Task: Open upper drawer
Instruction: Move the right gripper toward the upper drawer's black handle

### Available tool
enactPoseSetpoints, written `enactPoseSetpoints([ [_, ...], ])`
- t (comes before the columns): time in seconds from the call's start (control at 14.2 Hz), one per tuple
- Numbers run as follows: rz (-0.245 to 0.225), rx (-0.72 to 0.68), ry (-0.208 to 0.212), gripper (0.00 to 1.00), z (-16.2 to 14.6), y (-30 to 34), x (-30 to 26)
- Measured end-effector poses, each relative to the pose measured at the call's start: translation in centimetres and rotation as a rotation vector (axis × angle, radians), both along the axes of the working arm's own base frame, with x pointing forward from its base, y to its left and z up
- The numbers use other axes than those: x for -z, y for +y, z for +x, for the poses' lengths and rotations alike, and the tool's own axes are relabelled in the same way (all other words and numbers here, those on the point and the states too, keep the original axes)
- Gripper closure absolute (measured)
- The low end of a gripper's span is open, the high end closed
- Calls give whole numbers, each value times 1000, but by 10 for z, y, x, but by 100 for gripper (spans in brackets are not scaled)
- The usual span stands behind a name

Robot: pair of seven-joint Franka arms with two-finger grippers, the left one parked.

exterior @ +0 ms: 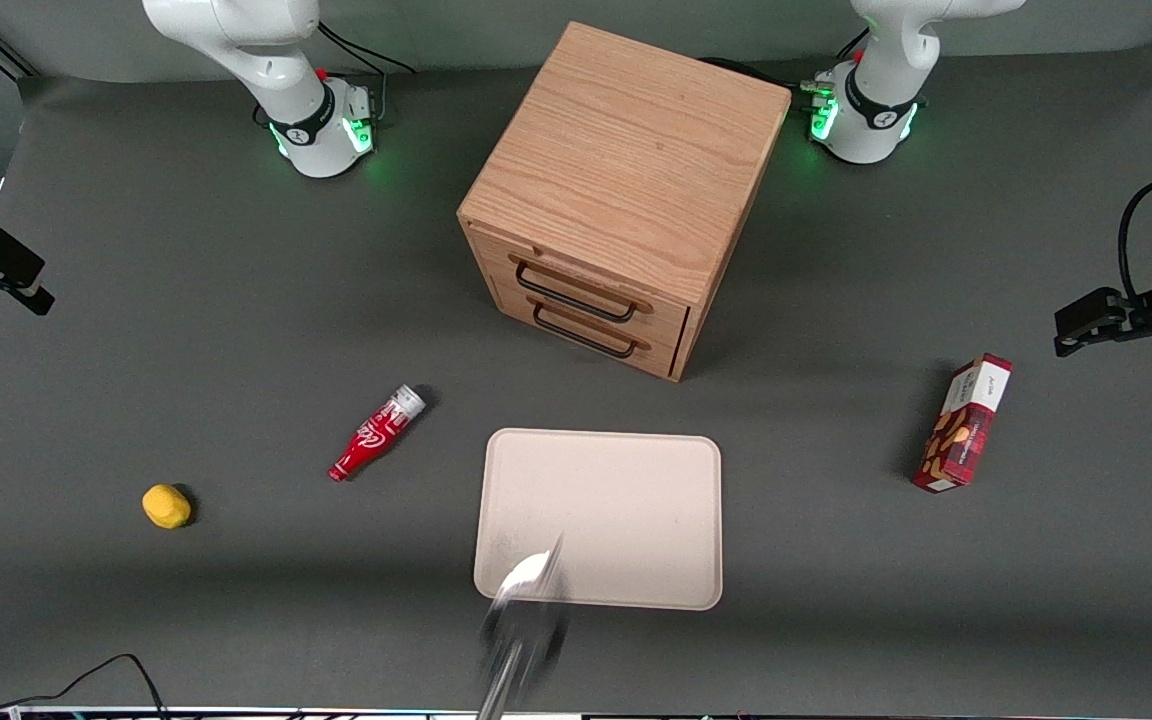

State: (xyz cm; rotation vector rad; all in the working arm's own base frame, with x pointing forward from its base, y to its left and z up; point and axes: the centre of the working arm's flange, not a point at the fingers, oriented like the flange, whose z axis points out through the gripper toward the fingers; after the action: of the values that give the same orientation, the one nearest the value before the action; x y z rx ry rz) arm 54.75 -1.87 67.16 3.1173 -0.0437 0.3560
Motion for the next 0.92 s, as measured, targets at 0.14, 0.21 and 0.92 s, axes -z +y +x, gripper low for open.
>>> enactPoseSetpoints([
  [0.14, 0, -7, 1, 0, 0, 4, 0],
  [0.21, -1, -19, 2, 0, 0, 10, 0],
  [0.92, -32, -707, 80, 0, 8, 226, 21],
])
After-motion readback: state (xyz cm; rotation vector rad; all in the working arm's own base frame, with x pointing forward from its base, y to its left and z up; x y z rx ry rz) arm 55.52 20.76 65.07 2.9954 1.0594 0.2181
